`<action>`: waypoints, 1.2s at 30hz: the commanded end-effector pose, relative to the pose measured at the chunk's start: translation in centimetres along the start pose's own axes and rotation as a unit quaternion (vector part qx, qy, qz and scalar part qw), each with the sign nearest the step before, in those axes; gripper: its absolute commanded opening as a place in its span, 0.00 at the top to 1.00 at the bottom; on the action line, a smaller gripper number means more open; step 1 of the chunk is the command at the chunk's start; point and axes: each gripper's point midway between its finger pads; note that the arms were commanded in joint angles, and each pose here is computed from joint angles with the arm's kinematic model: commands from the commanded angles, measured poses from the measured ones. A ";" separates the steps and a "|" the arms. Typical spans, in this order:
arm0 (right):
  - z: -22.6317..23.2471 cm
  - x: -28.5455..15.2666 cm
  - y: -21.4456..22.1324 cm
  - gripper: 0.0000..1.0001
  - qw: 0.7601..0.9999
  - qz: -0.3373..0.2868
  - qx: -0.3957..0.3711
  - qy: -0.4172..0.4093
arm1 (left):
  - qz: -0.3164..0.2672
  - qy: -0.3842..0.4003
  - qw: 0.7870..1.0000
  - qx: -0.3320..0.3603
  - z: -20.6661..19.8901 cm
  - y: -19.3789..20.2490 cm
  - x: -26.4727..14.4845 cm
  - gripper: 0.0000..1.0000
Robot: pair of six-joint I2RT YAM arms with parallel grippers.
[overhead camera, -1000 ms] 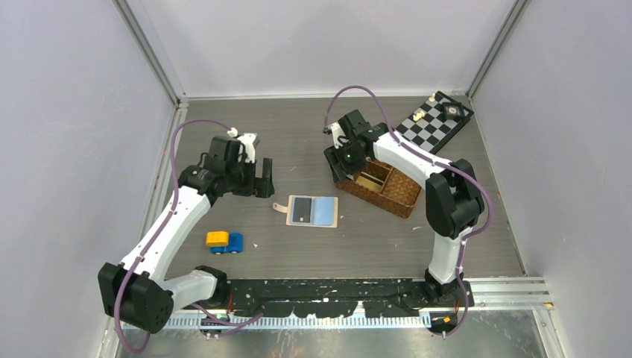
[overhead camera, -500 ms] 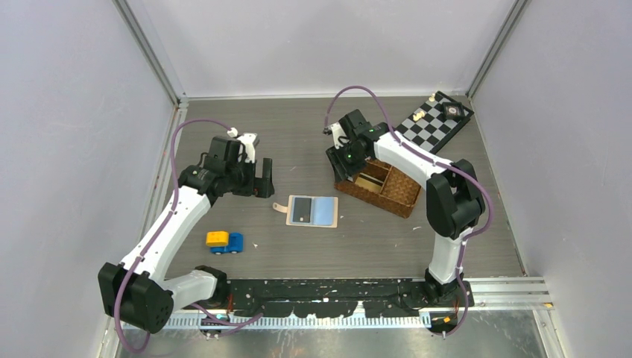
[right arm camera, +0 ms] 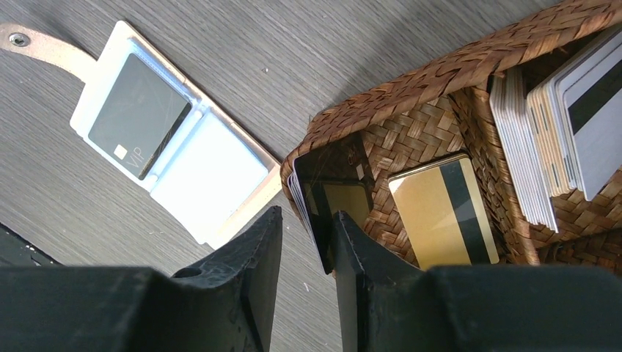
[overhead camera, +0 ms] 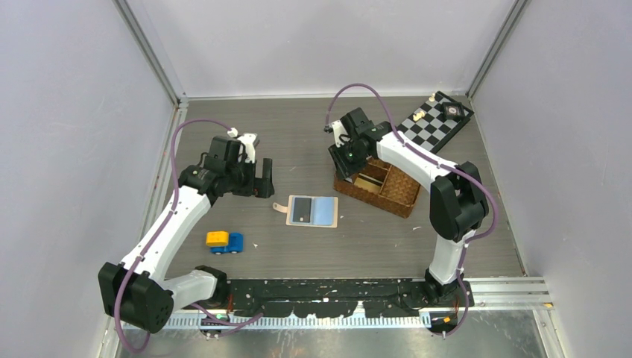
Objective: Put the credit cards into the card holder
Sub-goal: Pick up the credit card from the storage box.
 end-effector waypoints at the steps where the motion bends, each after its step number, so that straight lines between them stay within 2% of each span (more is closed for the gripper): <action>1: 1.5 -2.8 -2.3 0.65 0.999 -0.044 -0.014 -0.020 | 0.003 -0.006 1.000 0.004 0.4 0.2 0.0 0.05; 9: 1.4 -3.1 -2.4 0.79 0.999 -0.048 -0.014 -0.016 | 0.003 -0.006 1.000 0.004 0.4 0.2 0.0 0.05; 22: 1.1 -4.7 -3.7 0.88 0.997 -0.081 -0.018 0.002 | 0.001 -0.005 1.000 0.005 0.4 0.2 -0.1 0.05; 24: 0.9 -5.2 -3.9 0.92 0.996 -0.088 -0.017 0.012 | 0.001 -0.004 1.000 0.005 0.3 0.2 0.0 0.05; 36: 2.0 -12.0 -5.8 1.00 0.984 -0.178 -0.010 0.029 | -0.013 0.040 0.999 0.016 -1.2 -0.2 -0.5 0.07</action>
Point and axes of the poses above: each gripper's point midway between its finger pads, its own x axis out along the fingers, its own z axis along the line the jaws close on, y = z × x, and after that the axes turned 4 degrees about x, right-handed
